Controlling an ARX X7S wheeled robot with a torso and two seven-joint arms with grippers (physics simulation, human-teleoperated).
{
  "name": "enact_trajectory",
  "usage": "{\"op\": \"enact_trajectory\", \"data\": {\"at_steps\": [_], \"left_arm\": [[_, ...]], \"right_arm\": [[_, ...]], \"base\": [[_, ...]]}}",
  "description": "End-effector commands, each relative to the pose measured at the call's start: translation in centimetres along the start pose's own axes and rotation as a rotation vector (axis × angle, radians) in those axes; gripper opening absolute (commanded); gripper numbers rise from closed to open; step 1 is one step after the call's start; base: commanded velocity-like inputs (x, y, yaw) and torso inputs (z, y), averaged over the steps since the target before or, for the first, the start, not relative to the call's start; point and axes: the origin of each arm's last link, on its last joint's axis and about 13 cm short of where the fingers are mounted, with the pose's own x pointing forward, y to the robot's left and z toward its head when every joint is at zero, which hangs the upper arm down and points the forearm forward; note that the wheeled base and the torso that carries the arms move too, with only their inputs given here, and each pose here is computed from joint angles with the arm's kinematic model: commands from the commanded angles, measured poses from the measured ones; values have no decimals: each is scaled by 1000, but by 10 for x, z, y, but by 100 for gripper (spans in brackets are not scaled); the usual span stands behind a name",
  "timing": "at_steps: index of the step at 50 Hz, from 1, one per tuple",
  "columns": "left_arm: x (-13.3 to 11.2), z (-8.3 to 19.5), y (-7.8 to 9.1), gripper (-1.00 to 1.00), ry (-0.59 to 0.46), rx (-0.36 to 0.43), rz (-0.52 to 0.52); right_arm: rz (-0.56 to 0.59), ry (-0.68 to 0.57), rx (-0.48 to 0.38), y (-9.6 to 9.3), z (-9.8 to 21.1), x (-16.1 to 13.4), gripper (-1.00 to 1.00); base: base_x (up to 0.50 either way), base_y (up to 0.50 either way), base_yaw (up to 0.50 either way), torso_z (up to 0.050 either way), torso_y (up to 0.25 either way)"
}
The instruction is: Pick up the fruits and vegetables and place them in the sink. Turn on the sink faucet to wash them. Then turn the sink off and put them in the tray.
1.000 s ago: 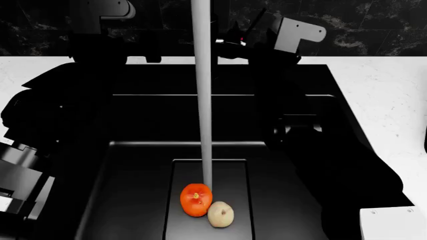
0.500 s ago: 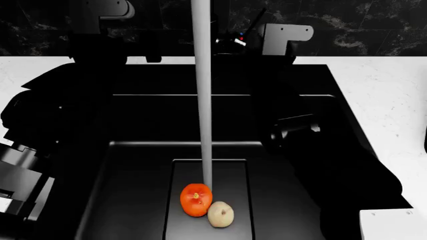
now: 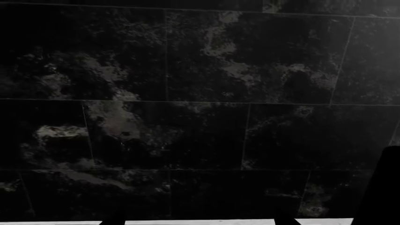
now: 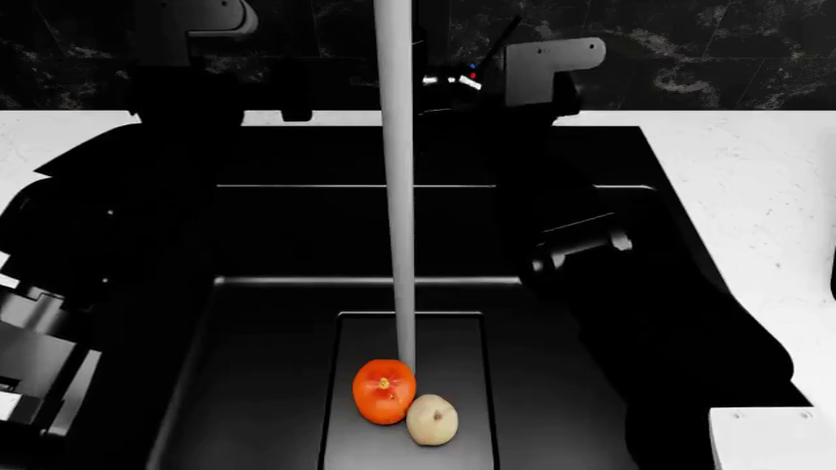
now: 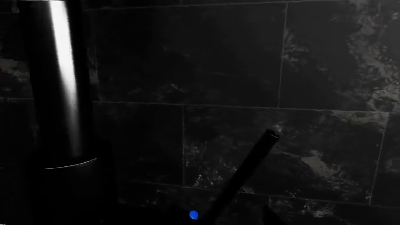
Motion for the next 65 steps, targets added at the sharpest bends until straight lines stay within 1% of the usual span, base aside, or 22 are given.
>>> {"op": "enact_trajectory", "data": {"at_steps": [1, 9, 19, 31, 38, 42, 44, 46, 47, 48, 50, 53, 55, 57, 60, 65], "left_arm": [[-2, 2, 3, 100, -2, -2, 7], [-3, 3, 4, 100, -4, -2, 10], [-4, 0, 5, 100, -1, -6, 14], [-5, -6, 11, 100, 7, -16, 36], [-5, -7, 14, 100, 9, -20, 46], [-5, -8, 15, 100, 10, -22, 51], [-6, -7, 16, 100, 8, -22, 51], [-6, -7, 16, 100, 8, -22, 51], [-6, -7, 16, 100, 8, -21, 51], [-6, -6, 16, 100, 7, -20, 50], [-6, -4, 15, 100, 4, -17, 48], [-6, -1, 14, 100, 0, -14, 43], [-6, 0, 12, 100, -3, -13, 38], [-5, 0, 10, 100, -3, -12, 30], [-4, 0, 8, 100, -3, -10, 22], [-1, 1, 5, 100, -3, -8, 8]], "right_arm": [[55, 26, -235, -3, 1, 1, 100], [87, 32, -381, -2, -2, 0, 100], [110, 15, -497, -1, 0, 1, 100], [233, -43, -791, 1, 7, 3, 100], [296, -67, -914, 3, 3, 2, 100], [327, -86, -1004, 3, 5, 2, 100], [336, -99, -1066, 2, 5, 3, 100], [335, -106, -1095, 1, 5, 3, 100], [326, -111, -1101, 1, 6, 3, 100], [293, -119, -1093, -1, 9, 4, 100], [222, -110, -980, -5, 16, 7, 100], [94, -121, -808, -14, 36, 15, 100], [33, -142, -726, -19, 49, 19, 100], [-9, -174, -669, -27, 63, 22, 100], [-38, -208, -635, -34, 77, 24, 100], [-70, -278, -636, -43, 108, 28, 100]], "base": [[0, 0, 0, 0, 0], [0, 0, 0, 0, 0], [1, 0, 1, 0, -2], [0, 0, 0, 0, -2], [0, 0, 0, 0, -1], [0, 0, 0, 0, 0], [0, 0, 0, 0, -5], [0, 0, 3, 0, 0], [0, 0, 4, 0, 0], [0, 3, 4, 0, 0], [6, 3, 5, 0, 0], [5, 2, 4, 0, 0], [0, 0, 0, 0, 0], [11, 0, 2, 0, 0], [0, 0, 0, 0, 0], [0, 0, 0, 0, 0]]}}
